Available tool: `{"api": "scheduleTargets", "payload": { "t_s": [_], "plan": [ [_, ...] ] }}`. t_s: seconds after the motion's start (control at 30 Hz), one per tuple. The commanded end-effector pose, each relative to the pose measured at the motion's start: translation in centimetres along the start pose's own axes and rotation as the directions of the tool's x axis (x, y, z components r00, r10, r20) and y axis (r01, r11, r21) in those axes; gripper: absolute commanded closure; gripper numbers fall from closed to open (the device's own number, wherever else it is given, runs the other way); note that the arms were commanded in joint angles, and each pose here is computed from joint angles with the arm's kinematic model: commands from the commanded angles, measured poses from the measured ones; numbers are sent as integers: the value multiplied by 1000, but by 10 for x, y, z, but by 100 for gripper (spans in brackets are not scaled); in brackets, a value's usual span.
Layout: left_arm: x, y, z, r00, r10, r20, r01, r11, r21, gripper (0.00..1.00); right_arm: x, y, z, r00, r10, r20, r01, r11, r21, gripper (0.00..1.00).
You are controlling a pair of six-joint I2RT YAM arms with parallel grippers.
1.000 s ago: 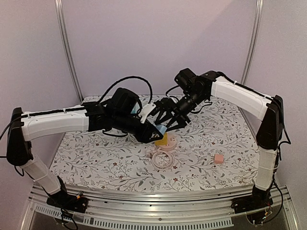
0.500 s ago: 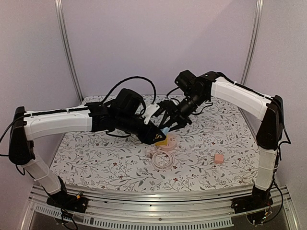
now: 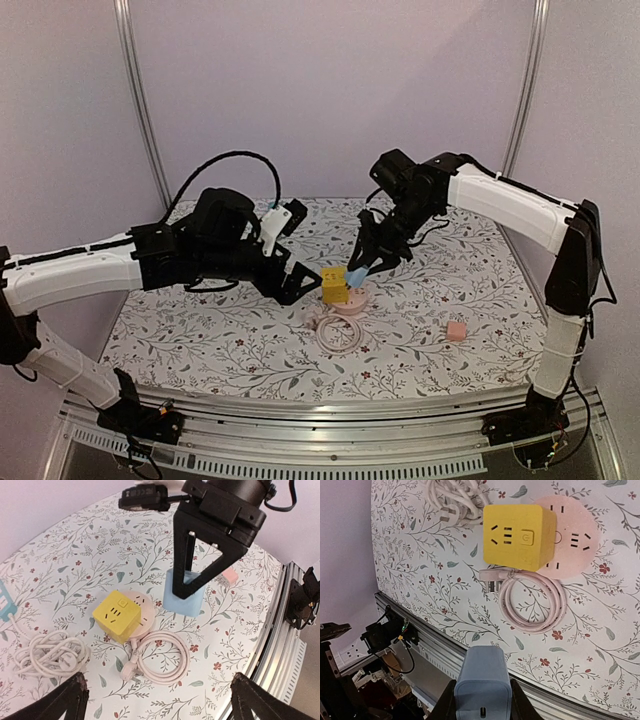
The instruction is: Insert the plug
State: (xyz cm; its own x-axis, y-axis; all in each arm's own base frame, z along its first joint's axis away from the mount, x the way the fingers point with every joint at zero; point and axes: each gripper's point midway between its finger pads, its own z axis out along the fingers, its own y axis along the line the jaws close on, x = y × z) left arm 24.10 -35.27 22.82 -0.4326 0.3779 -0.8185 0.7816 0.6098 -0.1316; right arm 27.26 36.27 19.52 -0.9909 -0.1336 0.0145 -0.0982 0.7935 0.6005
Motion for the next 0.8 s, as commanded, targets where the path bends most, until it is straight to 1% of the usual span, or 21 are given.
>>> {"api": "scheduleTargets", "payload": {
  "t_s": [0.0,0.17,0.3,0.53,0.67,0.77],
  "plan": [
    [14,15,-24,999,-34,25,37,995,-92,1,-27,-24,-7,980,25,197,-53,990,134,100],
    [40,37,-57,997,-68,31,73,977,-201,1,-48,-47,-7,949,31,312,-106,968,225,100],
    [60,53,-83,995,-84,57,96,956,-278,1,-57,-60,-1,935,12,354,-114,956,270,100],
    [91,76,-121,992,-98,79,121,912,-391,1,-71,-69,20,940,-37,340,-72,950,302,100],
    [100,84,-140,985,-108,134,155,896,-415,1,-76,-70,34,946,-37,323,-61,955,289,100],
    [93,85,-153,975,-97,202,174,895,-410,0,-79,-73,45,950,-32,310,-60,957,283,100]
  ]
}}
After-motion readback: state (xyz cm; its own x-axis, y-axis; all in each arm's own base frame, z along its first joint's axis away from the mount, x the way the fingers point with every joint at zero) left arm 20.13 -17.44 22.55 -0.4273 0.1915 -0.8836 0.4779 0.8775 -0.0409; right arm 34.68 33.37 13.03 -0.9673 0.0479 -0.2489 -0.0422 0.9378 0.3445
